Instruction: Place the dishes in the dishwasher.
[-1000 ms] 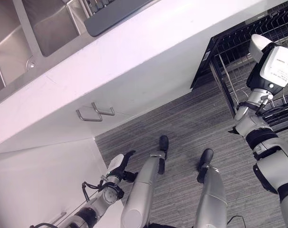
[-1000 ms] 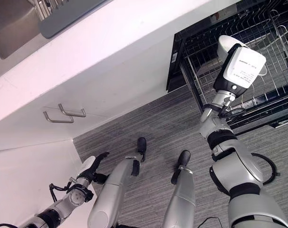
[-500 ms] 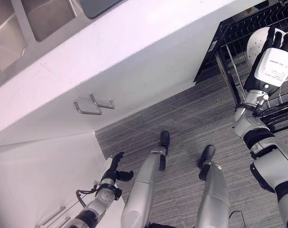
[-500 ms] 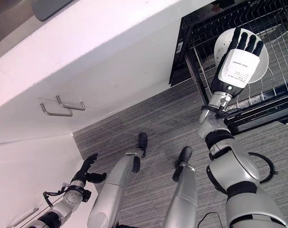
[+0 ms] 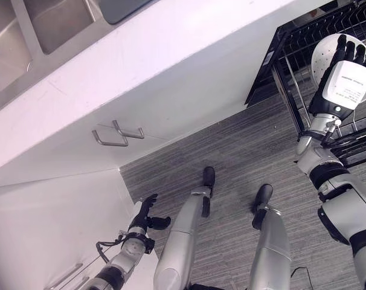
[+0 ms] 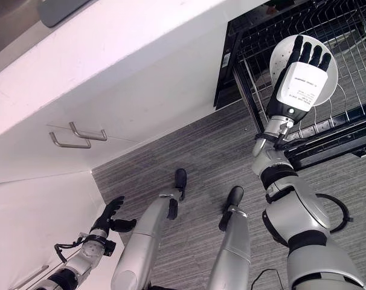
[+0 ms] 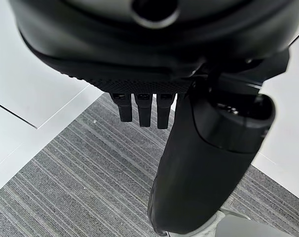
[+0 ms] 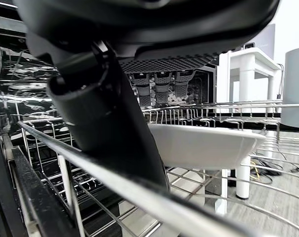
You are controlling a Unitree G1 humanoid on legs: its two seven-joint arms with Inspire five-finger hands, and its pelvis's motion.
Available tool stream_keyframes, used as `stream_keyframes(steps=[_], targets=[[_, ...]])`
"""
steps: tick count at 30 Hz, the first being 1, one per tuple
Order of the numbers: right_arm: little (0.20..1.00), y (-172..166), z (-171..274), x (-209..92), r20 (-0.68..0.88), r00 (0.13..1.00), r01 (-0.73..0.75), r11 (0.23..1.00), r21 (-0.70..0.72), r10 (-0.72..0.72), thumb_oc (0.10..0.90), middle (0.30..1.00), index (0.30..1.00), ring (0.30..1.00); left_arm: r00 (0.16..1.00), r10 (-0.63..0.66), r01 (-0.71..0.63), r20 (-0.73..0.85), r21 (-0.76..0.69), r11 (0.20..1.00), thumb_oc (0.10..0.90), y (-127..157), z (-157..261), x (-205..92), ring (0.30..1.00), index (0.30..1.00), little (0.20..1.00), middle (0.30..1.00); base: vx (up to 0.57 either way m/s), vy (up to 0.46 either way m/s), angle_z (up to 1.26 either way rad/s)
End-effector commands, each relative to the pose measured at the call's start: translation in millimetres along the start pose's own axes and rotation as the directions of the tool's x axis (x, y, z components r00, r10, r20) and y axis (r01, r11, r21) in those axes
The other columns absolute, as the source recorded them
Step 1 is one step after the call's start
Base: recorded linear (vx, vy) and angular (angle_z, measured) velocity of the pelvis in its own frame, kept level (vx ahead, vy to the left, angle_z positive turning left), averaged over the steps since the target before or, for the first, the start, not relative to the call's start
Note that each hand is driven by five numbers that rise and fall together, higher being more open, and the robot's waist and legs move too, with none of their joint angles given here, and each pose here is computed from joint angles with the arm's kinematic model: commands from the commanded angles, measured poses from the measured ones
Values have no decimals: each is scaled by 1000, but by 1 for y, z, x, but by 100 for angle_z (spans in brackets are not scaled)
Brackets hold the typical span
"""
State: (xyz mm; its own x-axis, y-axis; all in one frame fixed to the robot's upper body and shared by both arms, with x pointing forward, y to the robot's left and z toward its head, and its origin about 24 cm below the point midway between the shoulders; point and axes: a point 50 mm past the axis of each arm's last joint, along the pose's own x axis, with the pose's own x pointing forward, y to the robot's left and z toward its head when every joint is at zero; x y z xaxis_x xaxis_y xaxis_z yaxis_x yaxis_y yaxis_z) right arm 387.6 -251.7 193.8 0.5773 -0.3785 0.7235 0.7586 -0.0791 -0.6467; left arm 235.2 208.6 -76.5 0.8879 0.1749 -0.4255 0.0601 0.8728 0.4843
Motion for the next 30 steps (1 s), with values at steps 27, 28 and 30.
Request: stream_keyframes(steps=[27, 28, 30], targets=[[900, 54, -13, -126, -1, 935, -355, 935, 13, 355, 800, 900, 900, 900, 960, -29, 78, -279, 165, 983, 800, -7, -73, -30, 900, 900, 900, 900, 46, -23, 2], [900, 55, -14, -129, -3, 929, -370, 929, 14, 370, 800, 900, 900, 900, 958, -28, 79, -287, 168, 983, 800, -7, -75, -31, 900, 900, 900, 900, 91, -5, -3], [900, 56, -14, -135, -3, 919, -394, 919, 17, 394, 800, 900, 900, 900, 954, -28, 81, -297, 168, 982, 800, -6, -78, -33, 900, 900, 900, 900, 84, -13, -2]])
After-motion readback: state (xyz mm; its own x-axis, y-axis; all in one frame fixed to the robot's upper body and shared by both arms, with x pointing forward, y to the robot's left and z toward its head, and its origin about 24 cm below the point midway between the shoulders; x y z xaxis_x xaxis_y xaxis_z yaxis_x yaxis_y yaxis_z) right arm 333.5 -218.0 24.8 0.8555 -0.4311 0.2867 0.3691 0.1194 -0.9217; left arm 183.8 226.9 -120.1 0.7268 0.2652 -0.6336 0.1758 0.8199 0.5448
